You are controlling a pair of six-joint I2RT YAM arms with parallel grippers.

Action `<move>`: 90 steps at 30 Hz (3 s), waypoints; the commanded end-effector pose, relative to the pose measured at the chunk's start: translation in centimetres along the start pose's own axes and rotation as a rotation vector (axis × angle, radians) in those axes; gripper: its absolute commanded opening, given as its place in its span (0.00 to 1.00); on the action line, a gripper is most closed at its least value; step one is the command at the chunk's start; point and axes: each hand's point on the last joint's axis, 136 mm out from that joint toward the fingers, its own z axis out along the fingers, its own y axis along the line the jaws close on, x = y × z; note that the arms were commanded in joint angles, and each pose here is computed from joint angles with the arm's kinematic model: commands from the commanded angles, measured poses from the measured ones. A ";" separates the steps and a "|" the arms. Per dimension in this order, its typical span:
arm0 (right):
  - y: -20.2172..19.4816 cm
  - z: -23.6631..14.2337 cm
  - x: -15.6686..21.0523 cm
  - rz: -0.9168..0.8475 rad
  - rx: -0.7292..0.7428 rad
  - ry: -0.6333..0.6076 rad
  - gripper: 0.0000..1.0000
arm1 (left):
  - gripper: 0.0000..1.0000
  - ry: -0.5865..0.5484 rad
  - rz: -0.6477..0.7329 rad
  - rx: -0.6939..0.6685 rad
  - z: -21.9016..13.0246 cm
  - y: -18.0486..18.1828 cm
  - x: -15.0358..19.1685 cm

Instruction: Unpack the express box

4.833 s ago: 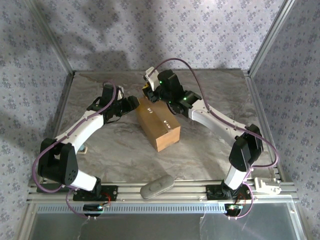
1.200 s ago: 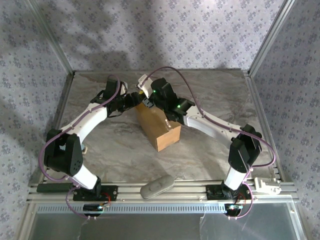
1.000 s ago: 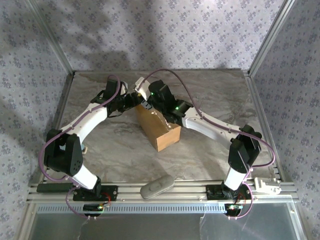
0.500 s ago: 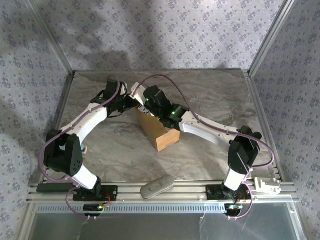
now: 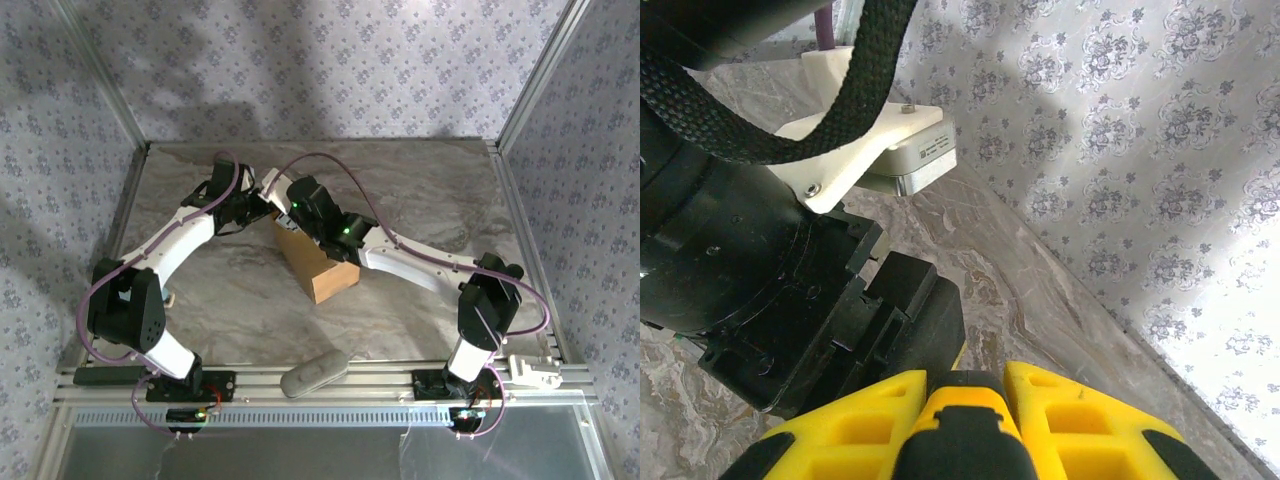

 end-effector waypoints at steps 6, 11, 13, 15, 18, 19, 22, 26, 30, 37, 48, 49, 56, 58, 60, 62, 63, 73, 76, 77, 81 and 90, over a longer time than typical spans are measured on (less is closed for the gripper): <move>-0.1 -1.9 1.1 -0.005 0.010 0.047 0.00 | 0.70 0.036 -0.051 -0.138 0.3 3.8 1.4; -0.1 -2.2 1.1 -0.009 0.019 0.047 0.00 | 0.70 0.035 -0.055 -0.141 0.3 3.8 1.3; -0.1 -2.3 1.1 -0.012 0.022 0.047 0.00 | 0.70 0.037 -0.058 -0.139 0.3 3.8 1.4; -0.1 -2.4 1.0 -0.009 0.023 0.043 0.00 | 0.70 0.038 -0.061 -0.142 0.3 3.9 1.4; -0.1 -2.4 1.0 0.000 0.024 0.044 0.00 | 0.69 0.036 -0.064 -0.136 0.3 3.8 1.4; -0.2 -2.4 1.0 0.007 0.028 0.045 0.00 | 0.69 0.035 -0.066 -0.135 0.3 3.8 1.4; -0.6 -2.2 1.1 0.031 0.036 0.048 0.00 | 0.69 0.020 -0.070 -0.120 -0.1 3.4 1.3; -1.4 -1.9 1.1 0.057 0.044 0.045 0.00 | 0.69 -0.030 -0.064 -0.083 -1.4 2.5 0.6; -2.3 -1.7 0.8 0.092 0.025 0.031 0.00 | 0.69 -0.072 -0.035 -0.041 -3.3 1.2 -0.1; -2.8 -1.0 0.5 0.108 -0.013 0.005 0.00 | 0.70 -0.038 0.027 0.016 -4.2 -0.4 0.8; -2.7 0.1 0.0 0.124 -0.058 -0.013 0.00 | 0.55 0.059 -0.015 0.083 -4.0 -0.6 5.4; -2.7 0.1 0.0 0.124 -0.058 -0.015 0.00 | 0.52 0.059 -0.015 0.090 -4.4 -0.6 5.6; -2.7 0.5 -0.2 0.126 -0.067 -0.021 0.00 | 0.51 0.066 -0.055 0.194 -5.4 -2.5 7.2; -2.7 0.6 -0.2 0.128 -0.074 -0.023 0.00 | 0.50 0.076 -0.072 0.215 -5.2 -3.0 7.8; -2.7 0.7 -0.2 0.131 -0.079 -0.025 0.00 | 0.50 0.082 -0.083 0.234 -5.0 -3.5 8.2; -2.6 0.7 -0.3 0.133 -0.087 -0.028 0.00 | 0.50 0.084 -0.097 0.250 -4.9 -4.0 8.6; -2.6 0.7 -0.3 0.134 -0.088 -0.028 0.00 | 0.50 0.085 -0.102 0.263 -4.8 -4.3 8.8; -2.3 0.5 0.0 0.147 -0.109 -0.029 0.00 | 0.50 0.069 -0.077 0.338 -5.5 -7.0 9.3; -2.1 0.4 0.2 0.148 -0.113 -0.024 0.00 | 0.51 0.036 -0.030 0.250 -6.6 -5.8 8.0; -2.2 0.2 0.2 0.149 -0.112 -0.026 0.00 | 0.51 0.028 -0.016 0.219 -7.0 -5.4 7.4; -2.3 -0.1 0.4 0.147 -0.110 -0.025 0.00 | 0.51 -0.014 0.010 0.109 -8.1 -3.5 4.2; -2.1 -0.6 0.6 0.147 -0.129 -0.021 0.00 | 0.62 -0.039 0.101 0.092 -5.0 -4.0 -0.4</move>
